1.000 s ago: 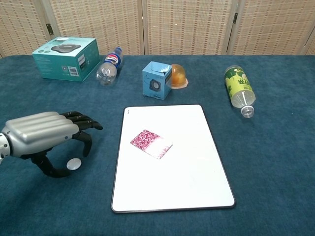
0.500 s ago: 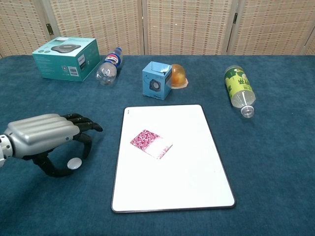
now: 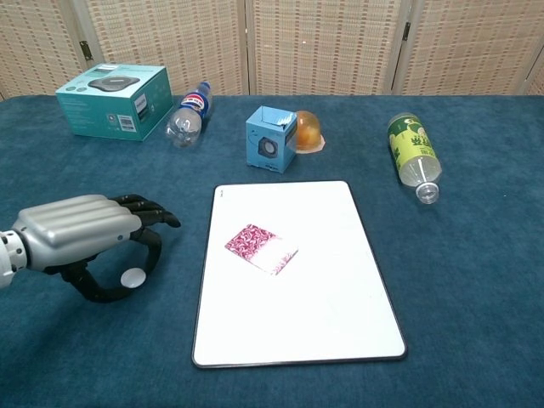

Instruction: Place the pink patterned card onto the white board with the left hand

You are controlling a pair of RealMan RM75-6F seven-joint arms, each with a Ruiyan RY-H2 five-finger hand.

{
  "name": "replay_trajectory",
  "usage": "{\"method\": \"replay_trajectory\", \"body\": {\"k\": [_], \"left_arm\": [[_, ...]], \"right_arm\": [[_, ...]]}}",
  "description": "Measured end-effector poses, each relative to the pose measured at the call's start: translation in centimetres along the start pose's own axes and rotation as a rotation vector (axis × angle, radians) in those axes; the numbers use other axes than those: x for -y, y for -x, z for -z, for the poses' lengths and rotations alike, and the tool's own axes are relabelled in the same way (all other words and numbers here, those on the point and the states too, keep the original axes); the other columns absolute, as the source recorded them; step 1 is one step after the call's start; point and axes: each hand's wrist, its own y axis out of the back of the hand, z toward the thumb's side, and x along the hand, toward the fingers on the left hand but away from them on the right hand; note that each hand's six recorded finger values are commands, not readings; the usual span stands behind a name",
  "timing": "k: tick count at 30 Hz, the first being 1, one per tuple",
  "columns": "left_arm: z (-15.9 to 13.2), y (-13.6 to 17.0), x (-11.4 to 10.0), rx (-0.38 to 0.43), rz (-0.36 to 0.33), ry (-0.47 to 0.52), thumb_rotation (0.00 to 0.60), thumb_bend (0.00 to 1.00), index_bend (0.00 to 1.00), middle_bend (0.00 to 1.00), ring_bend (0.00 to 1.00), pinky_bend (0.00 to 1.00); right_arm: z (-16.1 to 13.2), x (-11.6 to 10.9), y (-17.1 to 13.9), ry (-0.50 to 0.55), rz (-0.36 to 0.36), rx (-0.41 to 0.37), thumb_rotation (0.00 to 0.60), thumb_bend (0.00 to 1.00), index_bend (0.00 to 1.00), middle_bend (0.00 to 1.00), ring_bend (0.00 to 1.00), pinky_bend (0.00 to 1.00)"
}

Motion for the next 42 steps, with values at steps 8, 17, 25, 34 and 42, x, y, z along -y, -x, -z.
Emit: {"method": "replay_trajectory", "body": {"k": [8,17,25,34,42], "left_arm": [[-1.6,-1.6,-3.5,0.056,-0.068,0.003,0.600,0.38,0.49,0.13,0.07,0.00],[-6.2,-5.2,-6.5,0.168,-0.100,0.008,0.600,0.38,0.49,0.14,0.07,0.00],[-8.6,-8.5,-7.3,0.183,-0.083,0.019,0.600,0.38,0.49,0.14,0.07,0.00],[-9.7,-11.1,-7.1,0.159,-0.060,0.019,0.600,0.38,0.49,0.14,0.08,0.00],[-9.7,-11.6,-6.5,0.137,-0.028,0.015,0.600,0.38,0.26,0.14,0.07,0.00]], "right_arm": [[-0.1,-0.1,0.1,-0.002,0.004,0.000,0.600,0.02,0.00,0.00,0.00,0.00],[0.3,-0.2,0.0,0.000,0.003,0.010,0.600,0.02,0.00,0.00,0.00,0.00],[0.7,-0.3,-0.1,0.002,0.005,0.021,0.600,0.02,0.00,0.00,0.00,0.00],[1.0,-0.2,-0.2,0.007,0.004,0.028,0.600,0.02,0.00,0.00,0.00,0.00],[1.2,-0.2,-0.2,0.010,0.007,0.037,0.600,0.02,0.00,0.00,0.00,0.00]]}}
